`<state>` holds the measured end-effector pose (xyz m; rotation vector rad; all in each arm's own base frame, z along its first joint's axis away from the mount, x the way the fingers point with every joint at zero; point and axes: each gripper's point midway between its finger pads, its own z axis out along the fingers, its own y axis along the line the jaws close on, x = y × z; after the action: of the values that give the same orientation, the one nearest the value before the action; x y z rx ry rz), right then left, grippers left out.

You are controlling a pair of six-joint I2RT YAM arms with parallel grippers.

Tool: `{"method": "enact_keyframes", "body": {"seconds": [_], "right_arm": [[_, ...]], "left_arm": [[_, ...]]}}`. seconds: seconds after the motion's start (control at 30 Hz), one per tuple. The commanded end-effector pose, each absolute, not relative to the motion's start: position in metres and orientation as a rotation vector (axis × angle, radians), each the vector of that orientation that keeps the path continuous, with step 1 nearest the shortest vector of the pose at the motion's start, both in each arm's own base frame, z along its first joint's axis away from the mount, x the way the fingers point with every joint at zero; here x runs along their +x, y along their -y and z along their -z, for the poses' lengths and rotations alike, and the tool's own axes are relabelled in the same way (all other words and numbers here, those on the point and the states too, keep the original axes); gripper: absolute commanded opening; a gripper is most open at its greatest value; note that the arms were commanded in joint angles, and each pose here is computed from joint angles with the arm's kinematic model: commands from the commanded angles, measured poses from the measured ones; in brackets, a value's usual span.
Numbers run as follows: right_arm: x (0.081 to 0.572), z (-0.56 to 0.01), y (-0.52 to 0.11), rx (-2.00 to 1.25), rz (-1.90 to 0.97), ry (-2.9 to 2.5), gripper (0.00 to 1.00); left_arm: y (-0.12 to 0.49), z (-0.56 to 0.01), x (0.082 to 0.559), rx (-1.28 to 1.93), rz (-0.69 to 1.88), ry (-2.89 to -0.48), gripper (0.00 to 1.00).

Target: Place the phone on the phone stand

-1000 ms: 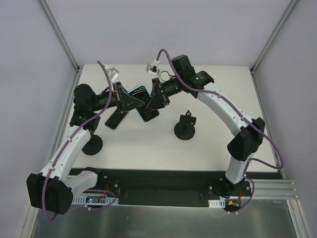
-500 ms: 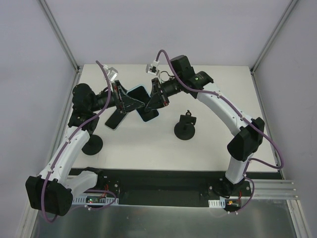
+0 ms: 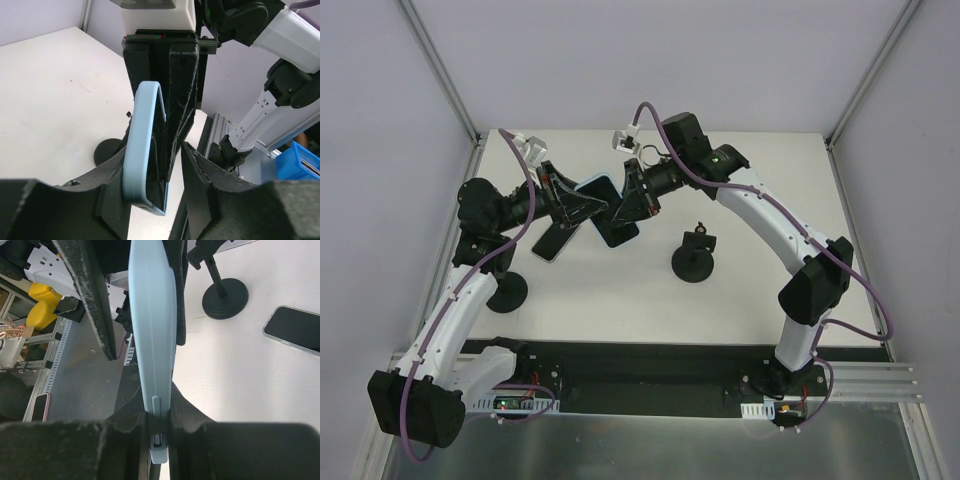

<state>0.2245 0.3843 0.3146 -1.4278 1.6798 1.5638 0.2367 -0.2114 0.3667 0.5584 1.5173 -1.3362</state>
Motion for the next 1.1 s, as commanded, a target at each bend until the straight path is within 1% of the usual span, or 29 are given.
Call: {"method": "enact_keyframes", "body": {"seconds": [0.0,0.17,0.23,0.27,0.3,0.33,0.43,0.63,0.7,0.73,0.77,0.83,0.87,0.9,0.93,0.97,1.03,1.07], "right_arm": [[0.217,-0.335,-0.386,-1.469,-1.558,-1.575,0.01],[0.218,-0.333,-0.388,-1.47,-1.555,-1.59,0.01],[0.218,-0.333,-0.388,-1.469,-1.553,-1.593,0.01],[0.217,-0.333,-0.389,-1.473,-1.557,-1.59,0.01],[0.218,-0.334,-0.388,-1.471,-1.554,-1.591,0.01],[0.218,-0.334,-0.388,-1.471,-1.553,-1.589,0.01],[0.217,-0.335,-0.389,-1.471,-1.546,-1.589,0.01],[0.215,-0.337,-0.39,-1.475,-1.546,-1.586,0.01],[0.215,-0.337,-0.391,-1.475,-1.546,-1.587,0.01],[0.215,-0.338,-0.391,-1.474,-1.543,-1.585,0.01],[0.215,-0.338,-0.391,-1.472,-1.543,-1.589,0.04],[0.218,-0.337,-0.391,-1.455,-1.519,-1.615,0.24],[0.217,-0.338,-0.389,-1.453,-1.505,-1.618,0.47],[0.221,-0.332,-0.388,-1.437,-1.465,-1.66,0.57],[0.224,-0.329,-0.386,-1.425,-1.429,-1.685,0.64],[0.224,-0.331,-0.38,-1.41,-1.387,-1.702,0.74],[0.235,-0.317,-0.369,-1.364,-1.254,-1.802,0.83],[0.237,-0.323,-0.361,-1.338,-1.196,-1.812,0.94]], "left_arm": [[0.214,-0.384,0.231,0.609,1.344,-1.441,0.37],[0.214,-0.383,0.23,0.616,1.354,-1.446,0.41],[0.215,-0.382,0.23,0.621,1.355,-1.446,0.36],[0.215,-0.383,0.229,0.626,1.36,-1.446,0.31],[0.215,-0.382,0.229,0.63,1.362,-1.448,0.24],[0.216,-0.381,0.228,0.635,1.367,-1.449,0.21],[0.218,-0.38,0.228,0.642,1.379,-1.456,0.18],[0.221,-0.378,0.226,0.657,1.397,-1.463,0.19],[0.223,-0.378,0.224,0.674,1.403,-1.459,0.13],[0.223,-0.379,0.223,0.68,1.407,-1.458,0.06],[0.223,-0.38,0.222,0.683,1.406,-1.454,0.0],[0.223,-0.379,0.222,0.675,1.395,-1.45,0.0],[0.221,-0.382,0.222,0.655,1.373,-1.439,0.0],[0.22,-0.381,0.223,0.637,1.365,-1.45,0.0],[0.219,-0.381,0.224,0.634,1.346,-1.45,0.0],[0.217,-0.384,0.223,0.625,1.328,-1.444,0.0],[0.213,-0.381,0.23,0.576,1.283,-1.465,0.0],[0.211,-0.384,0.228,0.572,1.262,-1.456,0.0]]}}
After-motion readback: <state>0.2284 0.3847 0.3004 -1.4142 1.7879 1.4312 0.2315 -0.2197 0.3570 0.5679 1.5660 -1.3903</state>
